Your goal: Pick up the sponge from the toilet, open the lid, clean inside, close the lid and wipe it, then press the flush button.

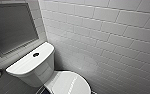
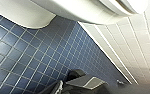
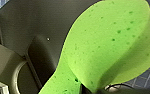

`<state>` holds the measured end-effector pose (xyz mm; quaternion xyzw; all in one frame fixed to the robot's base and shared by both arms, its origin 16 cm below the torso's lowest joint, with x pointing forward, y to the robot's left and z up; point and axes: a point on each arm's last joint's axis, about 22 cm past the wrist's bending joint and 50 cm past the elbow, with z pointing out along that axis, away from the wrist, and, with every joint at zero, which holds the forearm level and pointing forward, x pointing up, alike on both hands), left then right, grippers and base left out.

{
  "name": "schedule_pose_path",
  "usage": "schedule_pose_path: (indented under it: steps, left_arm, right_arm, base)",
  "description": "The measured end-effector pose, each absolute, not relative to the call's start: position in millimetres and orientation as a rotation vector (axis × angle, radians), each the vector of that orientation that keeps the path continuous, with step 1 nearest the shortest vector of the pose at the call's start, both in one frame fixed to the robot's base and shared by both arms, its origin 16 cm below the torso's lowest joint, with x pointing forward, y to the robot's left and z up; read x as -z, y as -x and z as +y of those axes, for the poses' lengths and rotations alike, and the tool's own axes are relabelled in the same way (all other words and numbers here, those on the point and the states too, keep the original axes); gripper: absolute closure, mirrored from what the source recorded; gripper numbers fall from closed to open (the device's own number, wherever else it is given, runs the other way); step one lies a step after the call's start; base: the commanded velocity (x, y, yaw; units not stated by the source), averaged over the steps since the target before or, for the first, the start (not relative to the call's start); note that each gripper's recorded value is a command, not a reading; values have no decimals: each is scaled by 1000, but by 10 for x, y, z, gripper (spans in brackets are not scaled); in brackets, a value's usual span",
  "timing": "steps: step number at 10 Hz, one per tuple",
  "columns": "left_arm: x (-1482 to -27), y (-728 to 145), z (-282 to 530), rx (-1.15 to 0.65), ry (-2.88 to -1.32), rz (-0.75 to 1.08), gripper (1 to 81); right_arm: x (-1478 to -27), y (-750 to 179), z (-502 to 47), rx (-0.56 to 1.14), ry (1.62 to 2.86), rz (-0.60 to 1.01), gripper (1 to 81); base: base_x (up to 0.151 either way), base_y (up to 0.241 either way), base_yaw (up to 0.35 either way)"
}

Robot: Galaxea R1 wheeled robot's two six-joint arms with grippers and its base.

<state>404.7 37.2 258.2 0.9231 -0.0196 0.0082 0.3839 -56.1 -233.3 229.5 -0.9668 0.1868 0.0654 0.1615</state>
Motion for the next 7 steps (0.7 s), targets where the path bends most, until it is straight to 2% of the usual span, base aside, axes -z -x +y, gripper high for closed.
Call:
schedule_pose_path:
  steps: [7]
  left_arm:
    - [-2625, -4097, -44, -20, -2294, -101, 10]
  right_arm:
    - [-2159, 589, -2250, -171, 2752, 568, 811]
  base:
    - [0, 0, 0]
